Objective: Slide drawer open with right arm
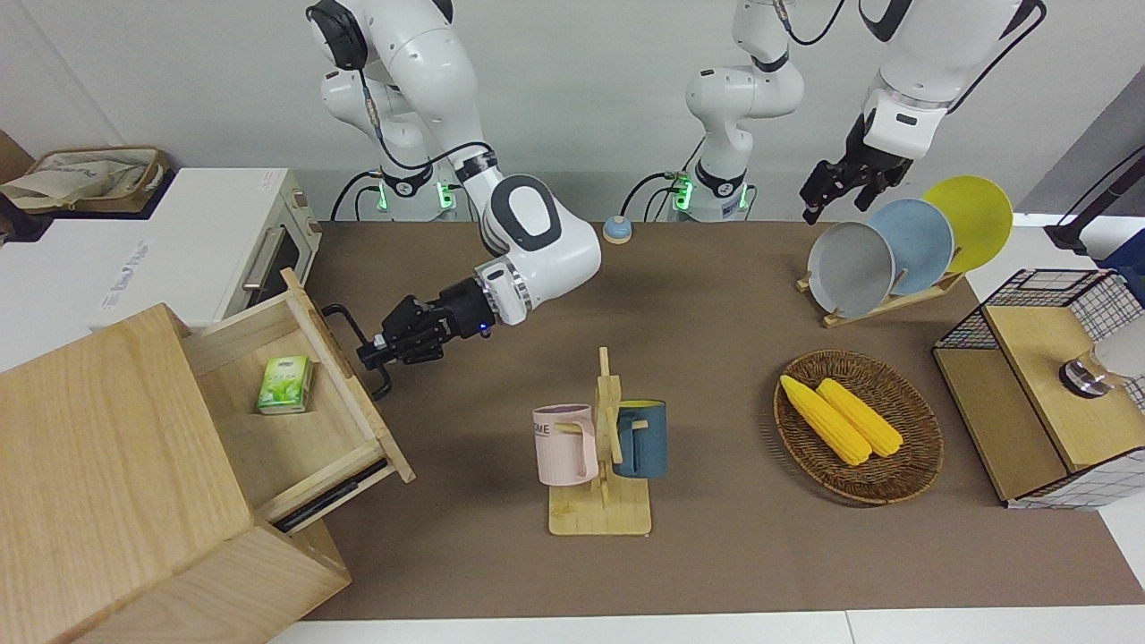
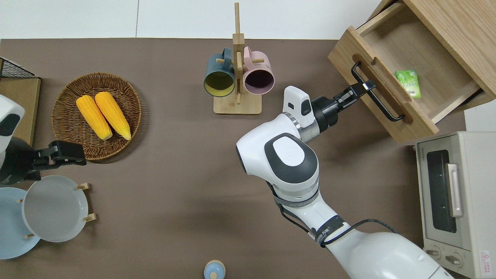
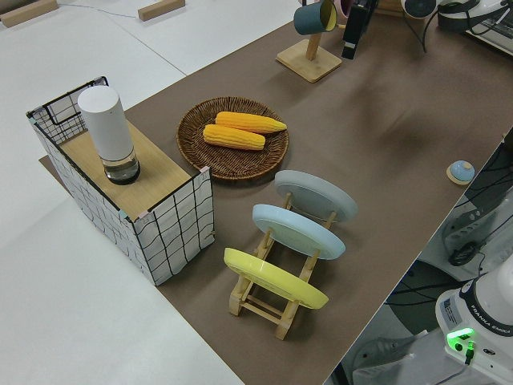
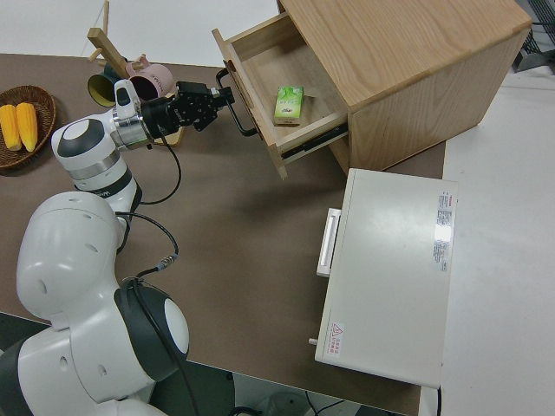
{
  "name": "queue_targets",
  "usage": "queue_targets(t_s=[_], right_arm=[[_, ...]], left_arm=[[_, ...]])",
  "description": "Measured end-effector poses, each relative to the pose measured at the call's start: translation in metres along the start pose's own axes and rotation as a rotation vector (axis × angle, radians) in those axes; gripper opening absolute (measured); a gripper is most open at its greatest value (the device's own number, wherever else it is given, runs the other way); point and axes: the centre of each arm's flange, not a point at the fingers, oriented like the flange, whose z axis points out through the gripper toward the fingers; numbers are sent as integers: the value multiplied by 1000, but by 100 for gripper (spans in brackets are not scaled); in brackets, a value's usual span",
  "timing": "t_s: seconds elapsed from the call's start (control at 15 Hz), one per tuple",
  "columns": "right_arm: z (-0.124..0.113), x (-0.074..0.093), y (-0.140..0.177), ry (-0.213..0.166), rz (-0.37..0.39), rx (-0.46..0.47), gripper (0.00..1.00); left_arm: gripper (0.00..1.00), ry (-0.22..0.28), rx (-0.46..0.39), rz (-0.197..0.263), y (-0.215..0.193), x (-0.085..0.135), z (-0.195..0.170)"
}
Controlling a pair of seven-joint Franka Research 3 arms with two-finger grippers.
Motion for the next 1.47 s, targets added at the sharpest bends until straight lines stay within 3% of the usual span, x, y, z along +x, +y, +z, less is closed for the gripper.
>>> queue_targets(t_s=[0.6,1.2,1.47], right_arm=[[-84,-12,1,-3,-8,56,19],[-110,-19,3,-10,-15,65,19],[-111,-19,3,-17,-14,70,19]], left_arm=[[100,0,0,0,0,0,0],[100,0,0,0,0,0,0],[100,0,0,0,0,0,0]])
